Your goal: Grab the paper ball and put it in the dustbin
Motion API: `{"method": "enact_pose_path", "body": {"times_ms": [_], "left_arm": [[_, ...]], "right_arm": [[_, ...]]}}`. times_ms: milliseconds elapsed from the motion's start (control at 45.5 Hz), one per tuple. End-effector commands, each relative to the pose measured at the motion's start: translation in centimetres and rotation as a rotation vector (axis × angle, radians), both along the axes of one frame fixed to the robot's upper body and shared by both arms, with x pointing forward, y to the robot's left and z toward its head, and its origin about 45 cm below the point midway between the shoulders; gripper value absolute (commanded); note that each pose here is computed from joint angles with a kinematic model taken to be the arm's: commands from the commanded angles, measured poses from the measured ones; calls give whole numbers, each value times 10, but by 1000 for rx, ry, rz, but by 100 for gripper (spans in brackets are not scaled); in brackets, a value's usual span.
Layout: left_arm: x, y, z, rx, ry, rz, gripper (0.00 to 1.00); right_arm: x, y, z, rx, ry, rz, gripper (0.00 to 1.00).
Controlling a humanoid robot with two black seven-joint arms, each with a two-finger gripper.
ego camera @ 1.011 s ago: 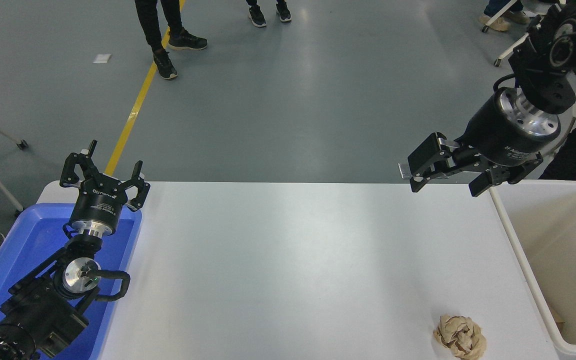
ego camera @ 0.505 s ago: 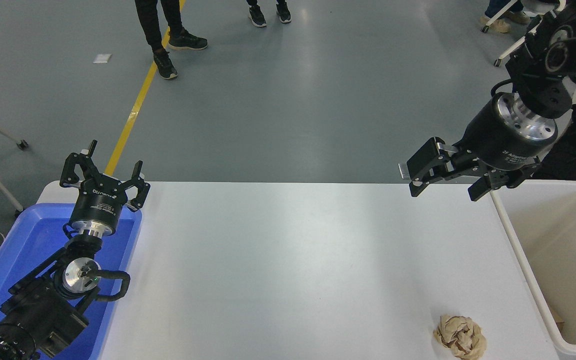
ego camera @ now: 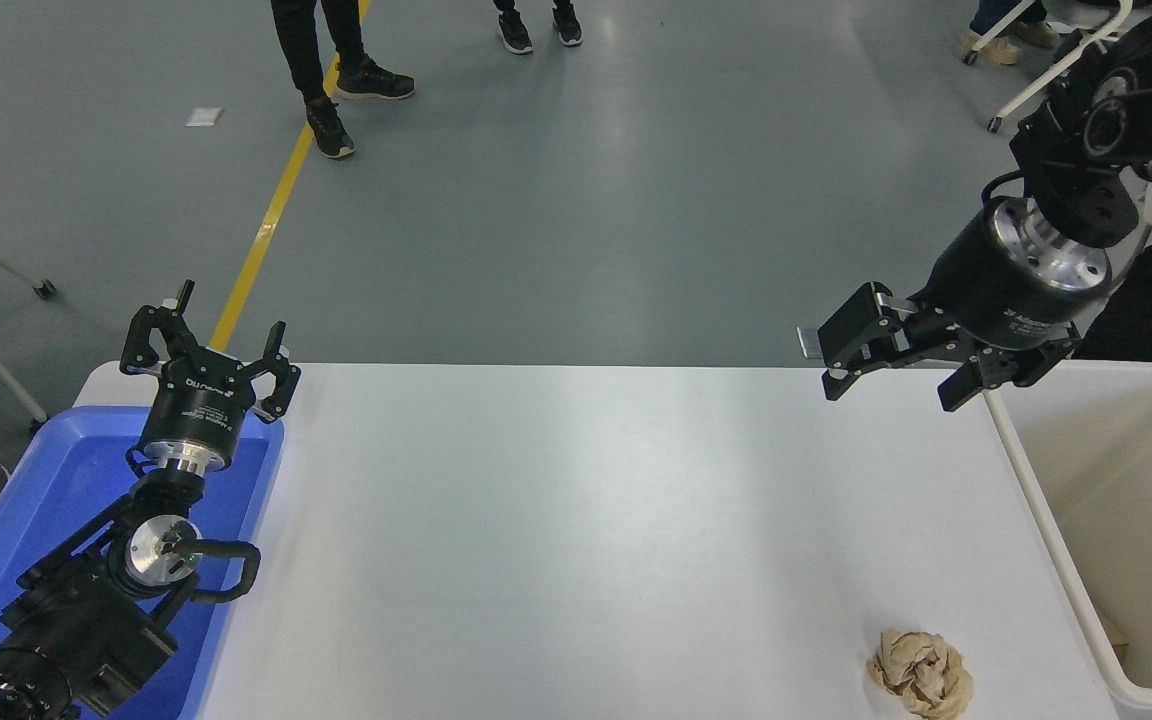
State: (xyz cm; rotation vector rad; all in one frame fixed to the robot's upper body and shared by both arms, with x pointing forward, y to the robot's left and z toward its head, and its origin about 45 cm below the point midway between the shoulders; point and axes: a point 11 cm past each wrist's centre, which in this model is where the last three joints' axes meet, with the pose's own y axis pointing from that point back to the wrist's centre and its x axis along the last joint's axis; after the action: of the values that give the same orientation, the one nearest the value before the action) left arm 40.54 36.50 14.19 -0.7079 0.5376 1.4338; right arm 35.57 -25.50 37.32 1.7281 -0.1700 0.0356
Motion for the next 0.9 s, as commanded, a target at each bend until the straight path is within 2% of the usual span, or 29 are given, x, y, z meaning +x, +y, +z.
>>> {"method": "enact_pose_path", "body": {"times_ms": [0,527,879], "left_arm": [[0,0,1,0,-1,-1,98],[0,0,0,0,0,0,98],[0,0,0,-1,-1,1,98]], "right_arm": [[4,-16,7,111,-21,-172,100],[10,-9,39,133,-105,-163,100],[11,3,28,180,-74,-148,100]]}}
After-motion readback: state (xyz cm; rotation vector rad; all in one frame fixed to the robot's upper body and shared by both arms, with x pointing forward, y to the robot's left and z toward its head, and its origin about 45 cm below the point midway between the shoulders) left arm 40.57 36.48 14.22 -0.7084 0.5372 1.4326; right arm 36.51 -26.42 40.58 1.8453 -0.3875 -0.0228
